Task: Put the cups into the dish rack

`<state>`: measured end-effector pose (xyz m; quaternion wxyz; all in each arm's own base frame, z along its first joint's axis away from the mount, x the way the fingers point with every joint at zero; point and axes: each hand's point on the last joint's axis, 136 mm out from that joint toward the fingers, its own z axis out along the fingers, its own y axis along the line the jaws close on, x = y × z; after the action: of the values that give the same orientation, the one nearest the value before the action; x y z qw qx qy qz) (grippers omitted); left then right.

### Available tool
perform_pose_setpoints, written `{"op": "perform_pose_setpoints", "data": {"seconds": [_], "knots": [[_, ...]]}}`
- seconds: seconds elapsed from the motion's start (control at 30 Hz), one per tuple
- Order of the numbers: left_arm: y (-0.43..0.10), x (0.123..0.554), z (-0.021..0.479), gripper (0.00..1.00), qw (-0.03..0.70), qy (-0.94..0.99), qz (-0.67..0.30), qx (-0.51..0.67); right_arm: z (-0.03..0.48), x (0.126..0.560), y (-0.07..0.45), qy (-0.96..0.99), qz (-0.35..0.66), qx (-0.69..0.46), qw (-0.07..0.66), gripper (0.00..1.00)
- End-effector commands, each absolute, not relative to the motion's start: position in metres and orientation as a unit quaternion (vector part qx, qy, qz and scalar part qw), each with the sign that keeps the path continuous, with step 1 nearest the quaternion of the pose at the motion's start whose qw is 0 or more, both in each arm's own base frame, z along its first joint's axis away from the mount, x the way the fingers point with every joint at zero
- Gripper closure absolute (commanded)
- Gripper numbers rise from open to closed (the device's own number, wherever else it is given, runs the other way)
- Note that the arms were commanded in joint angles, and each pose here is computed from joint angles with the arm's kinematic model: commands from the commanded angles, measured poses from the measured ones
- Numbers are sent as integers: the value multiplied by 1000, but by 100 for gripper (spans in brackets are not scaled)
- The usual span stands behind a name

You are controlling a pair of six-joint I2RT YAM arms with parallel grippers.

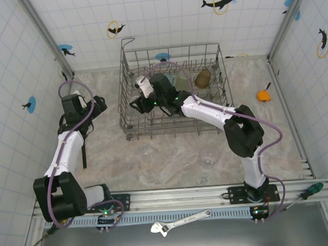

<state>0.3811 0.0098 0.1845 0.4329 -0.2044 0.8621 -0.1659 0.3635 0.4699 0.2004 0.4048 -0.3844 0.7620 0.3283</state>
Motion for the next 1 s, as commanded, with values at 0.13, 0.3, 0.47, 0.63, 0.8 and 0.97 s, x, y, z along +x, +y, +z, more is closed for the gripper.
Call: {"op": "perform_pose_setpoints", "data": {"seconds": [0.13, 0.3, 0.47, 0.63, 0.8, 0.97], "knots": [[10, 382, 187, 3, 437, 855, -185, -210, 185, 355, 487, 726, 346, -432, 408, 69], [12, 382, 186, 3, 437, 855, -183, -212, 176, 348, 491, 720, 355, -446, 395, 69], [12, 382, 186, 2, 436, 855, -185, -213, 165, 341, 495, 716, 346, -466, 388, 69], [13, 382, 185, 3, 435, 855, -184, -215, 156, 331, 496, 715, 348, -479, 371, 69], [14, 382, 187, 3, 437, 853, -186, -215, 140, 320, 498, 713, 317, -513, 356, 69], [14, 381, 187, 3, 437, 853, -188, -215, 125, 316, 494, 717, 268, -539, 351, 68]]}}
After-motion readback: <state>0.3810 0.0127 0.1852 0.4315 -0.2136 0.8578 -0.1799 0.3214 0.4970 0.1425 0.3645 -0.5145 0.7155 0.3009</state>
